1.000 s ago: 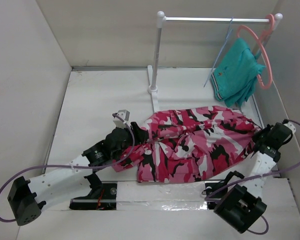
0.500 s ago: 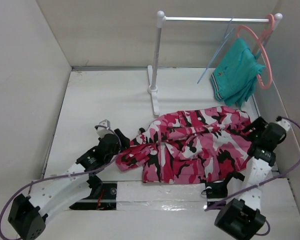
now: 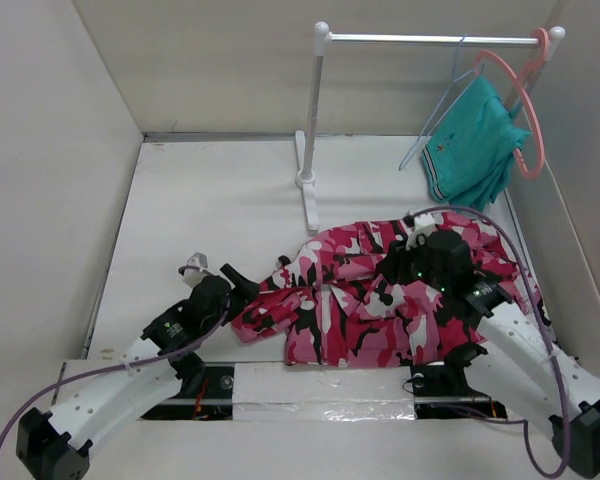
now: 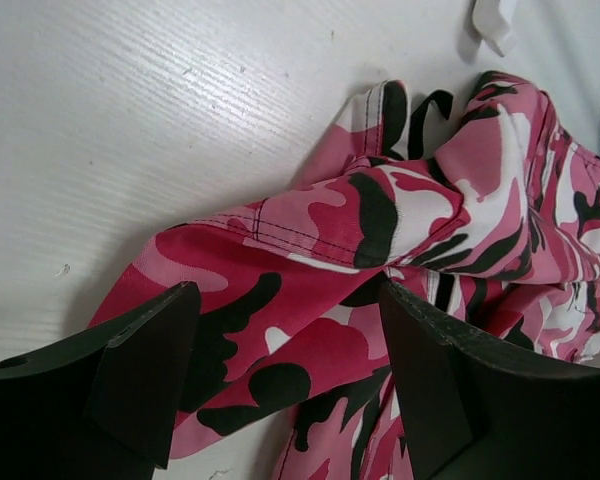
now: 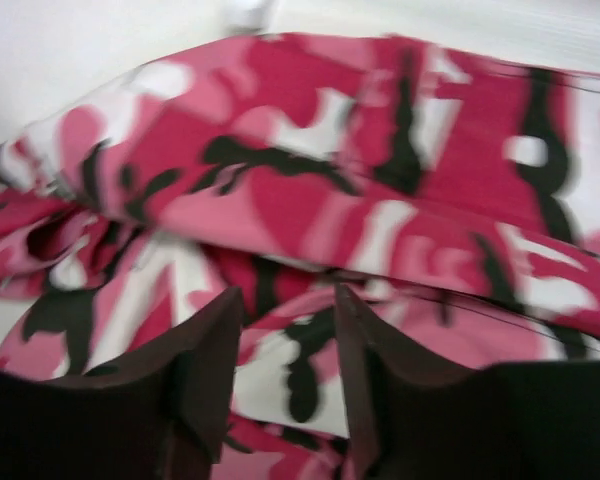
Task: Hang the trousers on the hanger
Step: Flatten out the trousers at the center of the board.
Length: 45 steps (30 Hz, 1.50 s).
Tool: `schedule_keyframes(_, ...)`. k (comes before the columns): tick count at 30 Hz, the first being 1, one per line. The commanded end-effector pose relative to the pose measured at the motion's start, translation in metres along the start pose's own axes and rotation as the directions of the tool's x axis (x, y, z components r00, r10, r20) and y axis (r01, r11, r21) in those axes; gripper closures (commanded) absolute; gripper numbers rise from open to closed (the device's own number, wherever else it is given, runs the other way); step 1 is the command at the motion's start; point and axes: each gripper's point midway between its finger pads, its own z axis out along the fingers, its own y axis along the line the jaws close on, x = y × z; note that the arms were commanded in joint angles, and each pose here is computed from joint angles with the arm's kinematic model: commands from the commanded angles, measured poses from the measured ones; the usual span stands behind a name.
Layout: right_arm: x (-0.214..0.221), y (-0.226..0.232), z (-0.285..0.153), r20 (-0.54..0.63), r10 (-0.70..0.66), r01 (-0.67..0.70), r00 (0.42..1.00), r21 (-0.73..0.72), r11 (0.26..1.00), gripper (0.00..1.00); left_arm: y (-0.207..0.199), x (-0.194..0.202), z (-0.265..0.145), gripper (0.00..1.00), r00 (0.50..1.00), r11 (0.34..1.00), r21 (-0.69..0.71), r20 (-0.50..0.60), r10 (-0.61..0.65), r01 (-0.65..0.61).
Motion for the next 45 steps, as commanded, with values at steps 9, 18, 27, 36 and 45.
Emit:
schedule_keyframes(9,-0.009,0.097,0.016,0.029,-0.173,0.175,0.985,-0.167,0.970,0.30,-0.009,-0.002,0.025,0.23,0.992,0.992,-0.026,0.031,-0.122,0.123)
schedule_keyframes(18,0.005,0.121,0.029,0.018,-0.190,0.188,0.982,-0.254,0.949,0.27,-0.012,-0.007,0.051,0.33,0.987,0.990,-0.034,0.091,-0.132,0.136)
schedule_keyframes(27,0.027,0.059,0.054,-0.025,-0.121,0.121,0.992,0.003,0.993,0.30,-0.140,-0.106,0.035,1.00,0.938,0.988,0.132,0.346,0.025,-0.076)
schedule_keyframes(36,0.017,0.053,0.042,0.038,-0.074,0.075,0.997,-0.023,0.997,0.31,-0.275,-0.158,-0.056,1.00,0.784,0.938,0.104,0.584,0.210,-0.330)
schedule_keyframes(45,0.029,0.032,0.028,0.016,-0.069,0.069,0.998,-0.005,0.998,0.31,-0.144,-0.056,0.007,1.00,0.904,0.971,0.003,0.367,0.221,-0.239)
